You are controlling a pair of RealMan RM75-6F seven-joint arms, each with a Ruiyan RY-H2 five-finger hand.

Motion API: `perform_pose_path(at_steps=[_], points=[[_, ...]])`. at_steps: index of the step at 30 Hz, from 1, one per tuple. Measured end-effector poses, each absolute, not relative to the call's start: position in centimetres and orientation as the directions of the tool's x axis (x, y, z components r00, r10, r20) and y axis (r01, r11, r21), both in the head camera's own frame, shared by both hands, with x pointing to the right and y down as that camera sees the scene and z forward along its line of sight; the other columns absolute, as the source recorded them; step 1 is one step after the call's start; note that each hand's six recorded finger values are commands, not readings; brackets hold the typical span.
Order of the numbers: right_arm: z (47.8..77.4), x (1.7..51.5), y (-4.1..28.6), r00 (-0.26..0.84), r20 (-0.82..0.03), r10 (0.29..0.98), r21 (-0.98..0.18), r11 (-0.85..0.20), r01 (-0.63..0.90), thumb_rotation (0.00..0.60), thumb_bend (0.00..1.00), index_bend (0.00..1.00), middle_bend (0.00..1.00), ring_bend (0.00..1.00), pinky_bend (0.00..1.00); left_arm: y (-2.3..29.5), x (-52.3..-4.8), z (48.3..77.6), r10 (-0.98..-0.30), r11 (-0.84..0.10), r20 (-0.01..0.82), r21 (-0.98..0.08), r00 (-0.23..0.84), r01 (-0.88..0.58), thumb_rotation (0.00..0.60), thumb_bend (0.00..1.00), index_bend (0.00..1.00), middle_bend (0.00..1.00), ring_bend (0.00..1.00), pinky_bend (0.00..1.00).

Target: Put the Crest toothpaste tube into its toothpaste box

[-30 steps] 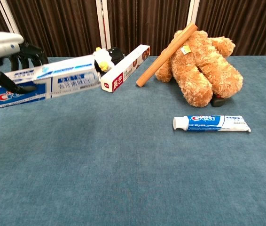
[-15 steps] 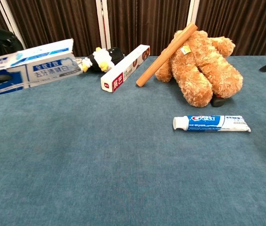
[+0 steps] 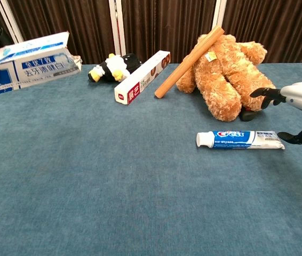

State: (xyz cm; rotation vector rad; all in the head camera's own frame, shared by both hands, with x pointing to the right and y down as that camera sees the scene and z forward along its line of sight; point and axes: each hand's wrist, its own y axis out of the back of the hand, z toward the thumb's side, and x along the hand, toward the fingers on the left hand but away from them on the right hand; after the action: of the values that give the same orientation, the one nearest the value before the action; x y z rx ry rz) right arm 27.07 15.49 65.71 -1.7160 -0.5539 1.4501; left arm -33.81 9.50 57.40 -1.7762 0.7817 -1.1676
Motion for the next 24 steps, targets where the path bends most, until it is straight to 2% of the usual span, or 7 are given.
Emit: perform_pose_path(at_steps=[7, 14, 24], points=[[67.4, 26.6, 16.1, 0.23, -0.65, 0.724, -0.76, -0.617, -0.203, 0.6, 0.4, 0.11, 0.26, 0.23, 0.15, 9.0, -33.8, 56.3, -0.828, -0.456, 0.398, -0.888, 0.395, -0.059, 0.6, 0.43, 0.37, 0.49, 0.45, 0.46], [68.3, 27.2, 15.9, 0.211, -0.651, 0.729, -0.759, -0.616, -0.212, 0.6, 0.4, 0.25, 0.39, 0.33, 0.19, 9.2, -33.6, 56.5, -0.824, -0.46, 0.401, -0.886, 0.4, -0.058, 0.6, 0.43, 0.37, 0.49, 0.45, 0.46], [69.3, 27.7, 15.6, 0.205, -0.639, 0.741, -0.768, -0.606, -0.206, 0.6, 0.4, 0.26, 0.4, 0.33, 0.19, 9.1, -33.6, 56.7, -0.829, -0.456, 0.396, -0.888, 0.395, -0.065, 0.6, 0.43, 0.37, 0.49, 0.45, 0.46]])
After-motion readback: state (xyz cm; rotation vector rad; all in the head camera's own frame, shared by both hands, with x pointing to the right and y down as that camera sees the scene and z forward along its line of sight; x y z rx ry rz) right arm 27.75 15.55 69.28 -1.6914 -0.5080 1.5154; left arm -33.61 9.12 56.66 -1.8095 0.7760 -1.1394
